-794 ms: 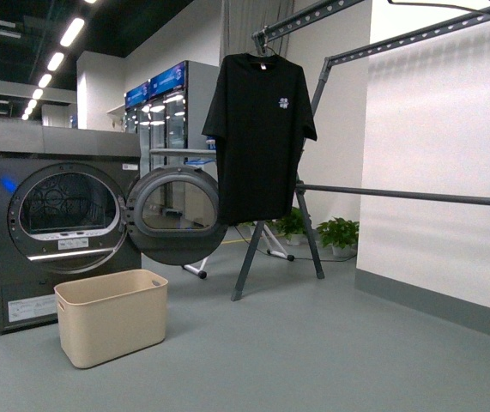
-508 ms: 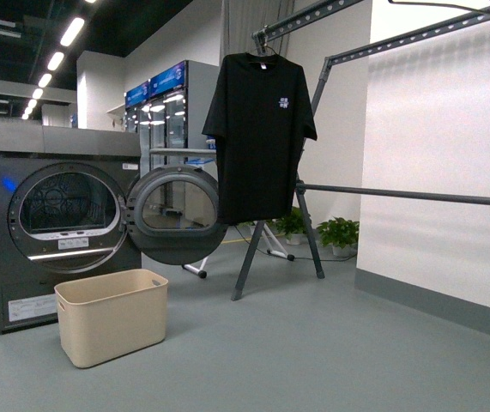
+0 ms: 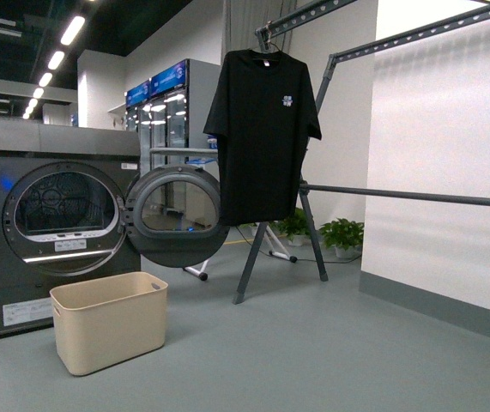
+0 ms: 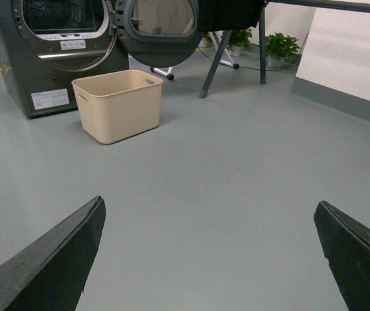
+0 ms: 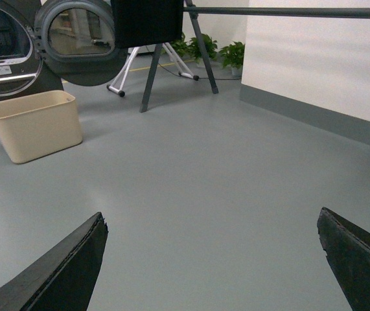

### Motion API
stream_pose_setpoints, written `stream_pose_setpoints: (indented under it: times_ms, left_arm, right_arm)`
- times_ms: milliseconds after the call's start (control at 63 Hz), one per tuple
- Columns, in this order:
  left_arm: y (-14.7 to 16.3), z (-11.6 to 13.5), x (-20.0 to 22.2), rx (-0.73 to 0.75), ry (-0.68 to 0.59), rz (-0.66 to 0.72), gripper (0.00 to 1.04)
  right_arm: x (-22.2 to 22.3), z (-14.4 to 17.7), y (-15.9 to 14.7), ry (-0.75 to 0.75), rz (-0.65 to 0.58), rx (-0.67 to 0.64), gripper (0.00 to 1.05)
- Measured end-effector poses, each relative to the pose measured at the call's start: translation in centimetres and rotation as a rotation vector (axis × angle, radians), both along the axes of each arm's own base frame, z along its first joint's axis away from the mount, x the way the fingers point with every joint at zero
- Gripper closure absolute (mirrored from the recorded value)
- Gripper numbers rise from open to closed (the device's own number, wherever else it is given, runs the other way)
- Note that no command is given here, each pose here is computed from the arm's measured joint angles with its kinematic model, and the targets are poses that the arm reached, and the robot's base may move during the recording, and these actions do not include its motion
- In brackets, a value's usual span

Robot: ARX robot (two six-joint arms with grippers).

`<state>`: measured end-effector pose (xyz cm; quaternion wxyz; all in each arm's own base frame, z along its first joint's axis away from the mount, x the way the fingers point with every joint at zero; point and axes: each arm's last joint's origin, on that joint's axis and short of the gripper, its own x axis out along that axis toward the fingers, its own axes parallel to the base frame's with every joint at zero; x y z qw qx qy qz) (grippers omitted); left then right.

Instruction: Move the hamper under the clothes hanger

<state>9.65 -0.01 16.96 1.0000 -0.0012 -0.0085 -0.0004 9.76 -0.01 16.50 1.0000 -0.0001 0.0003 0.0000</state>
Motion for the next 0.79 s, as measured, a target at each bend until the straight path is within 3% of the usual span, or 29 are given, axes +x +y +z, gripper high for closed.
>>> stream_pose_setpoints:
  times_ms: [794]
  left_arm:
    - [0.00,-0.01,0.01,0.000,0.002,0.000,0.07]
  right_arm:
    - [0.00,-0.01,0.00,0.001,0.000,0.000,0.08]
